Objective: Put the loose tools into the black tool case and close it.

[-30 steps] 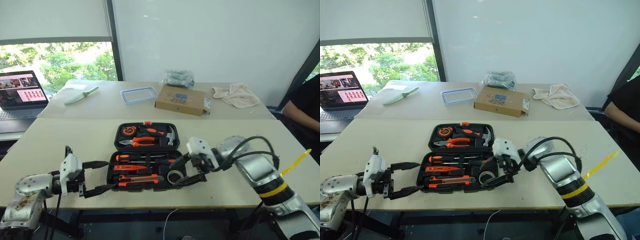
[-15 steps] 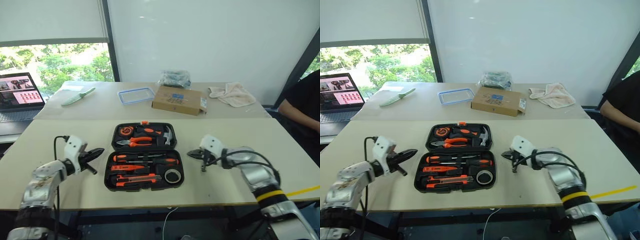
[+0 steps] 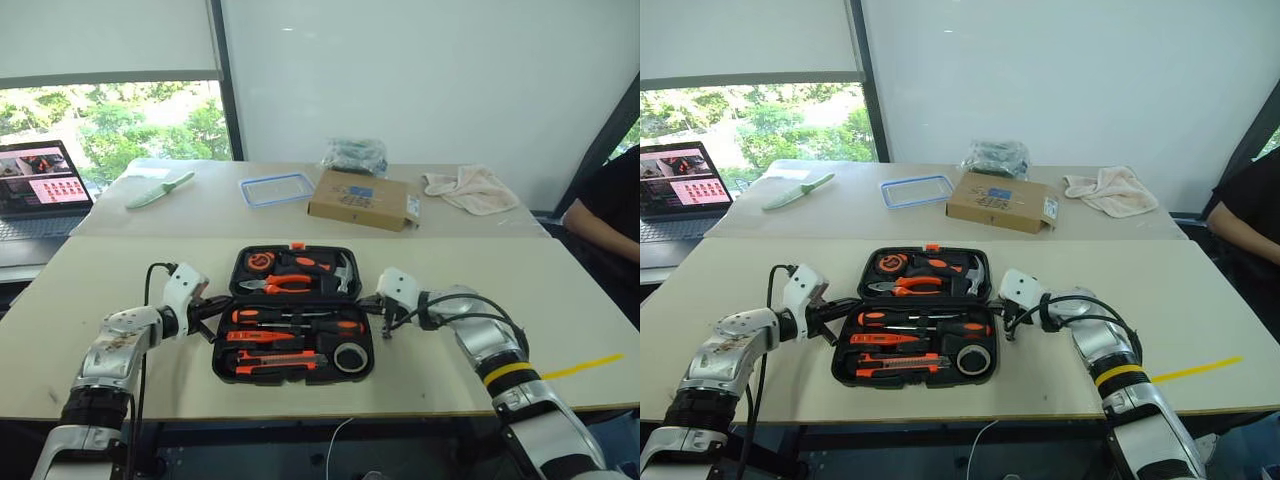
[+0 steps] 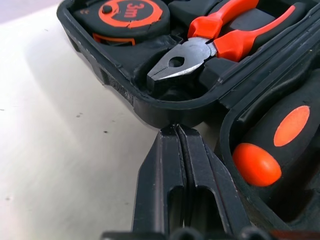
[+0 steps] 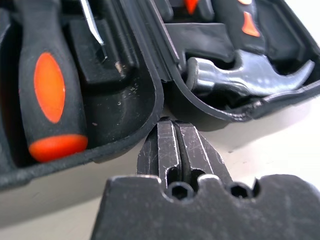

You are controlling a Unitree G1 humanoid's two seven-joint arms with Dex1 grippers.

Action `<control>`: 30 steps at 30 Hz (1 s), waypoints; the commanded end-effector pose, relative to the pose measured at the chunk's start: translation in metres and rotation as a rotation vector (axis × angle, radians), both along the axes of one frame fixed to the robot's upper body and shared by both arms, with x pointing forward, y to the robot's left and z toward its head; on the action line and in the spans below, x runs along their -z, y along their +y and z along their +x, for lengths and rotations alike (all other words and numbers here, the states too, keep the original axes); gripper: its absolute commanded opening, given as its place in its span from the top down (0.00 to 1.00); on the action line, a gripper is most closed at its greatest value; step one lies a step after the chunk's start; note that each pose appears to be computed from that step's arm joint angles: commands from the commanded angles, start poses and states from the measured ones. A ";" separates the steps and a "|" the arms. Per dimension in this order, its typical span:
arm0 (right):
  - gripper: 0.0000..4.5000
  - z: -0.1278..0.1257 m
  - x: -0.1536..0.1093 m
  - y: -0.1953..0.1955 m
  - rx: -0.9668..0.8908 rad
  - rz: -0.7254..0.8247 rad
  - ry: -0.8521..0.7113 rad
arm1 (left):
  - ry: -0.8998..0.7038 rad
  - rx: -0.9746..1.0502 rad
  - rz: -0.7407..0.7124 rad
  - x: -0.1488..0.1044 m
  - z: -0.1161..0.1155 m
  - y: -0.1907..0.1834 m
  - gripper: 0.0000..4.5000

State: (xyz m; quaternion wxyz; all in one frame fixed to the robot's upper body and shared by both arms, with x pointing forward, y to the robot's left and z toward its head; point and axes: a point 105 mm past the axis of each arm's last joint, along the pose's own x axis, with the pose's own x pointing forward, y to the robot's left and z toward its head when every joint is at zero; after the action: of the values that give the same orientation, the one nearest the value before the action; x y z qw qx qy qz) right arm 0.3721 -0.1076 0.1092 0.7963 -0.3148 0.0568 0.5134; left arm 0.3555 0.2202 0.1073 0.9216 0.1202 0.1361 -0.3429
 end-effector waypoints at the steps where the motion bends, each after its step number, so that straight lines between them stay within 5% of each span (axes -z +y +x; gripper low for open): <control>1: 0.99 -0.019 -0.013 0.015 -0.102 0.030 0.002 | 0.016 0.127 -0.031 0.004 -0.014 -0.028 0.98; 8: 0.99 -0.033 -0.007 -0.001 -0.063 0.012 0.031 | 0.042 0.128 -0.047 0.010 -0.031 -0.036 0.98; 13: 1.00 -0.037 -0.012 -0.026 0.016 0.031 0.103 | -0.018 -0.076 -0.072 -0.007 -0.022 -0.003 0.93; 16: 0.82 -0.045 -0.022 -0.036 0.017 0.029 0.134 | 0.059 -0.104 -0.057 -0.010 -0.030 0.017 0.77; 19: 0.62 -0.046 -0.035 -0.043 0.064 0.073 0.153 | 0.153 -0.160 -0.062 -0.017 -0.031 0.038 0.52; 24: 0.20 -0.041 -0.046 -0.052 0.289 0.164 0.403 | 0.354 -0.139 -0.158 -0.036 -0.029 0.030 0.06; 27: 0.02 -0.024 -0.048 -0.053 0.459 0.208 0.524 | 0.397 -0.173 -0.194 -0.041 -0.012 0.021 0.06; 30: 0.02 -0.010 -0.056 -0.044 0.536 0.282 0.600 | 0.426 -0.188 -0.198 -0.041 -0.001 0.012 0.06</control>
State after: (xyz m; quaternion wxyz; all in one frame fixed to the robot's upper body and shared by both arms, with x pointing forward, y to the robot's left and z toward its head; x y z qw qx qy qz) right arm 0.3563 -0.1510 0.1587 0.8780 -0.0497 0.2818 0.3838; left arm 0.3494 0.2352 0.1452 0.9070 -0.0628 0.2977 -0.2913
